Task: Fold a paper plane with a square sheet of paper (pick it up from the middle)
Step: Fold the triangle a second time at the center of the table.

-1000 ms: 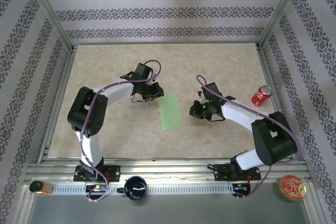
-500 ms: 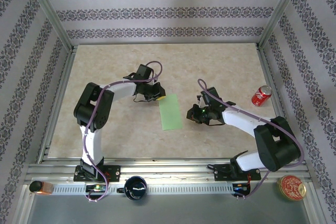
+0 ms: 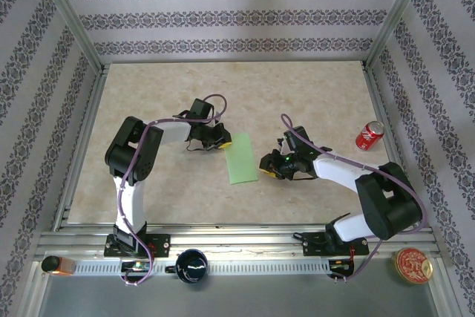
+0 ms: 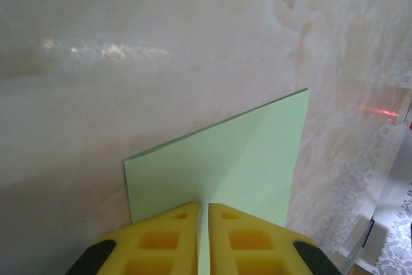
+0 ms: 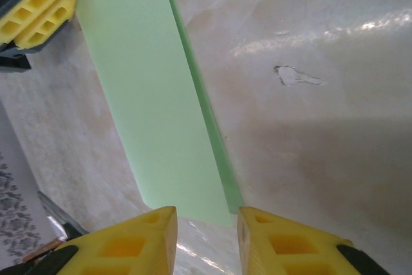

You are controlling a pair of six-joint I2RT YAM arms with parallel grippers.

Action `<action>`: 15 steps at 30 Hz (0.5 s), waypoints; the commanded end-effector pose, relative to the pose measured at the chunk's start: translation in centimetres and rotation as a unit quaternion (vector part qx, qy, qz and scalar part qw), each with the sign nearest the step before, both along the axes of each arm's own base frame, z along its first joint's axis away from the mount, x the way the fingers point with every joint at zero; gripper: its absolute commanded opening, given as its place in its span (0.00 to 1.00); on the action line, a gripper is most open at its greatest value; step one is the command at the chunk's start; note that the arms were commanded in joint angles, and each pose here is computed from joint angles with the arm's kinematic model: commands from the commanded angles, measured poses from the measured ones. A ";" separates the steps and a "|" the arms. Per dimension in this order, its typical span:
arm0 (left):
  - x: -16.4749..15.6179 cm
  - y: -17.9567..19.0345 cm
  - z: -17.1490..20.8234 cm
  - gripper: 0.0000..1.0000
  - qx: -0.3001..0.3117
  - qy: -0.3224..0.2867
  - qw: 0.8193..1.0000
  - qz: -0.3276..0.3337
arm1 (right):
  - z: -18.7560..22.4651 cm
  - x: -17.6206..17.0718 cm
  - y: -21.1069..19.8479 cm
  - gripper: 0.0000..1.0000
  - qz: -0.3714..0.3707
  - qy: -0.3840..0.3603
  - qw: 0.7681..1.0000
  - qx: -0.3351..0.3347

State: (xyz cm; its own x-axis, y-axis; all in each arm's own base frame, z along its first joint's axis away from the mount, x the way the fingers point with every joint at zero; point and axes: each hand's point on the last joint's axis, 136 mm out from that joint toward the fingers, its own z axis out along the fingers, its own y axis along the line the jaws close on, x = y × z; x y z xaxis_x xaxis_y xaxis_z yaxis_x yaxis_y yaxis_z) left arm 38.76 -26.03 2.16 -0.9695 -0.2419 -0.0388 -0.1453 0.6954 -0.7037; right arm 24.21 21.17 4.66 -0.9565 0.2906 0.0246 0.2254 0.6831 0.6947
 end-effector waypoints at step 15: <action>-0.1 0.5 -1.3 0.12 -0.007 0.014 1.000 0.004 | -1.8 -0.6 2.2 0.34 0.004 0.046 0.998 0.035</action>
